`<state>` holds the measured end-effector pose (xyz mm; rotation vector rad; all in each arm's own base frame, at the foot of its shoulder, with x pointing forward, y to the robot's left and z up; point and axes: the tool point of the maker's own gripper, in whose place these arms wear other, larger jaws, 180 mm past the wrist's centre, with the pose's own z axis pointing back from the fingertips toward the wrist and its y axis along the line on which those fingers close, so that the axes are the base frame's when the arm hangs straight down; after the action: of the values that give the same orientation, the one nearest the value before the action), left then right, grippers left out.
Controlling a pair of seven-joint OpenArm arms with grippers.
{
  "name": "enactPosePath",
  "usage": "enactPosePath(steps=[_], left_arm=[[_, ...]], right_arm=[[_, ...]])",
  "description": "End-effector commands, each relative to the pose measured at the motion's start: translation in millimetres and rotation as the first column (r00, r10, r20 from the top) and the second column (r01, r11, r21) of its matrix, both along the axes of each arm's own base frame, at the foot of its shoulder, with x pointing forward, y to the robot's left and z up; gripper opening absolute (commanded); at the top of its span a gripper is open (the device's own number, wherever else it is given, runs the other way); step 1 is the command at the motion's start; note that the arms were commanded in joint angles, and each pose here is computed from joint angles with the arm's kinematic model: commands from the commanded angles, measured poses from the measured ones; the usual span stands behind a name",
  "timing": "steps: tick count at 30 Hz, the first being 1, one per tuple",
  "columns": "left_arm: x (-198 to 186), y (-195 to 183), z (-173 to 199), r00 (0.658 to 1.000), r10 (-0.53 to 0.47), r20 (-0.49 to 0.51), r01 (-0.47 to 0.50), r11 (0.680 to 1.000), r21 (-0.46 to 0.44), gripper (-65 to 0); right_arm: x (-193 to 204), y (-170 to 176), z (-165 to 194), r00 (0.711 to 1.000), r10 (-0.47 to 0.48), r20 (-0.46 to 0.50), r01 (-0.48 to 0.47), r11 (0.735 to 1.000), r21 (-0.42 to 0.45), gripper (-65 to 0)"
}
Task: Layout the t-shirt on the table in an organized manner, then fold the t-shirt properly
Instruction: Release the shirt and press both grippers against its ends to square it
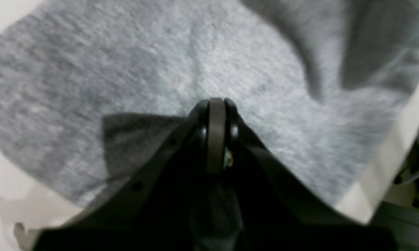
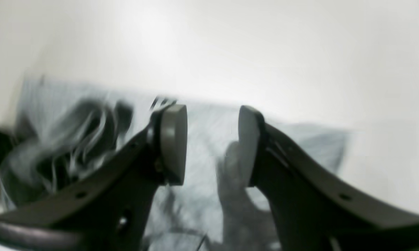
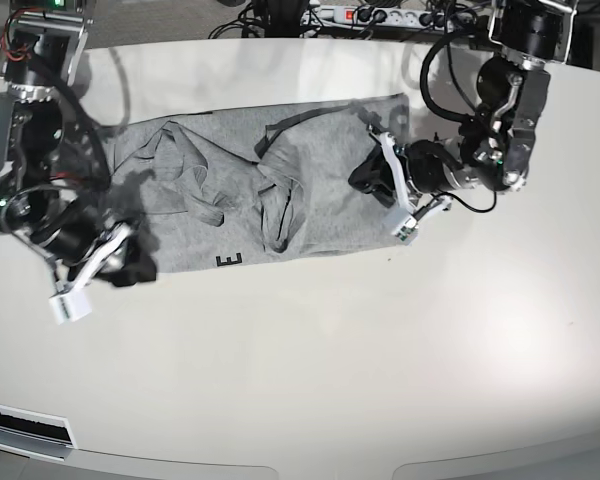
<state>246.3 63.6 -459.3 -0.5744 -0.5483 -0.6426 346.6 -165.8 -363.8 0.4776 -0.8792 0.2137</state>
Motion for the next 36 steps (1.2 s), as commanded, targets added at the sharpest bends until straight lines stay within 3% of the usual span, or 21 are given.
enactPosePath(steps=[1, 5, 9, 14, 18, 22, 30, 33, 36], left_arm=[[4, 0, 0, 1.000, -0.002, 0.015, 0.002, 1.000, 0.009, -65.0], [-5, 6, -23, 1.000, -0.009, -0.016, 0.010, 0.996, 0.094, -65.0], [-1, 30, -30, 1.000, 0.025, -0.010, -0.022, 0.984, 0.179, -65.0], [3, 82, -30, 0.998, 0.058, 0.001, -0.056, 0.957, 0.285, -65.0], [9, 112, -23, 0.998, 0.068, 0.012, -0.068, 0.944, 0.324, -65.0], [9, 131, -17, 0.998, 0.063, 0.009, -0.062, 0.939, 0.339, -65.0], [9, 134, -14, 0.999, 0.043, 0.007, -0.043, 0.940, 0.337, -65.0], [7, 131, -14, 0.999, 0.054, -0.004, -0.050, 0.946, 0.320, -65.0], [9, 127, -11, 0.998, 0.067, -0.009, -0.061, 0.954, 0.292, -65.0]], right_arm=[[12, -8, 22, 0.998, -0.022, 0.065, 0.020, 0.999, 0.033, -38.1], [9, -35, 32, 0.993, -0.105, 0.055, 0.098, 0.990, 0.104, -38.1], [-14, -62, 16, 0.987, -0.156, -0.039, 0.159, 0.984, 0.078, -37.9], [-51, -72, -14, 0.973, -0.204, -0.106, 0.212, 0.974, 0.076, -23.4], [-69, -72, -35, 0.961, -0.227, -0.159, 0.245, 0.964, 0.104, -23.0], [-73, -63, -47, 0.951, -0.237, -0.200, 0.275, 0.942, 0.190, -23.0], [-72, -24, -72, 0.927, -0.181, -0.330, 0.308, 0.869, 0.387, -23.0], [-70, -9, -74, 0.930, -0.139, -0.341, 0.276, 0.876, 0.396, -23.0], [-74, 15, -80, 0.931, -0.057, -0.360, 0.202, 0.902, 0.381, -23.0]])
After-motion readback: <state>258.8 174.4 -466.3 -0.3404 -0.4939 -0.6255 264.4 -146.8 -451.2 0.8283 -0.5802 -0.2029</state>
